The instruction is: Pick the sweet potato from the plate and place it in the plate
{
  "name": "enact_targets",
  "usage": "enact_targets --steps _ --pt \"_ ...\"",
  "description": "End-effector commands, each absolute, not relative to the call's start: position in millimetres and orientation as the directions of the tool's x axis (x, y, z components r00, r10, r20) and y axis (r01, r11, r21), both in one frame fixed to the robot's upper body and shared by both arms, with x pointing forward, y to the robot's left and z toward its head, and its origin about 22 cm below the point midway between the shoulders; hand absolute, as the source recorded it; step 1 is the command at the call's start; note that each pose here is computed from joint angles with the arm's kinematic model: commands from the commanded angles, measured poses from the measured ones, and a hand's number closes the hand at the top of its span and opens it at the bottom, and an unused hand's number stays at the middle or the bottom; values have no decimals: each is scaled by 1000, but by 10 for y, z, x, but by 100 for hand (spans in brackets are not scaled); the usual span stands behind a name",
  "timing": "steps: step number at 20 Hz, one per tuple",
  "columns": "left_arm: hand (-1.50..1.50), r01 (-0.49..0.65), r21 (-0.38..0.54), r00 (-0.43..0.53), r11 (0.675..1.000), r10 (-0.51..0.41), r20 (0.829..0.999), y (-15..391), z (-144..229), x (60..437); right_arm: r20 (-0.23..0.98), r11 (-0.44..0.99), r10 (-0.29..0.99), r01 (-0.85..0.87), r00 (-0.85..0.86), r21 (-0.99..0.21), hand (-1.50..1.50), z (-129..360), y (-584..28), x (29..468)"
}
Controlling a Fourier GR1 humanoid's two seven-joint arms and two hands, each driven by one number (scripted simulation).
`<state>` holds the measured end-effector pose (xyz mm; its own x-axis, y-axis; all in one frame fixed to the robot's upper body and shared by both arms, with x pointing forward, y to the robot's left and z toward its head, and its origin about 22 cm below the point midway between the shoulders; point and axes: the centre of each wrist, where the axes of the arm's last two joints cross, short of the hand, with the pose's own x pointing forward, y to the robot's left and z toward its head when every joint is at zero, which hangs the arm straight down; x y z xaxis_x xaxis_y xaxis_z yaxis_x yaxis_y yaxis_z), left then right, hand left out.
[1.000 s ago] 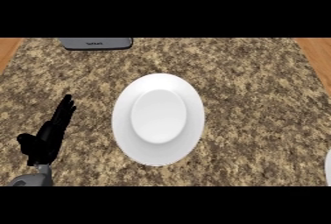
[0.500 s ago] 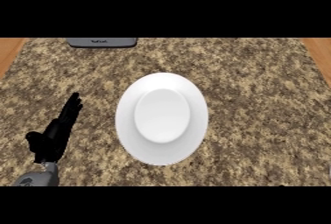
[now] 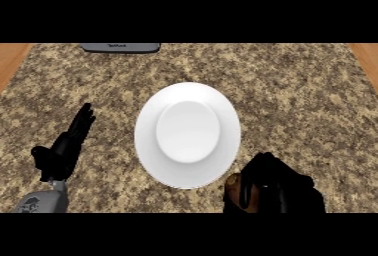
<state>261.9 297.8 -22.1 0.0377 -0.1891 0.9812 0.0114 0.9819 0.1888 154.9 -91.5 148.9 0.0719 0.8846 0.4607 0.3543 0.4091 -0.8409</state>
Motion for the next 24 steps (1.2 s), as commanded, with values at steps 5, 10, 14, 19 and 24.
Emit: enact_targets --steps 5,10,14,19,24 --pt "0 8 189 41 982 -189 981 2879 -256 2662 493 455 868 303 59 -837 150 1320 -500 2416" --pt "0 24 192 35 981 -193 981 2910 -175 2561 504 468 860 274 75 -840 150 1098 -185 2641" --pt "0 21 192 31 981 -192 981 3042 -239 2556 654 582 751 374 96 -723 150 1013 -274 2764" --pt "0 32 186 37 982 -188 982 2882 -233 2596 662 572 718 359 215 -738 -150 916 -254 3049" --pt "0 38 183 31 982 -184 982 2773 -165 2663 740 640 636 386 218 -664 -150 811 -292 3179"
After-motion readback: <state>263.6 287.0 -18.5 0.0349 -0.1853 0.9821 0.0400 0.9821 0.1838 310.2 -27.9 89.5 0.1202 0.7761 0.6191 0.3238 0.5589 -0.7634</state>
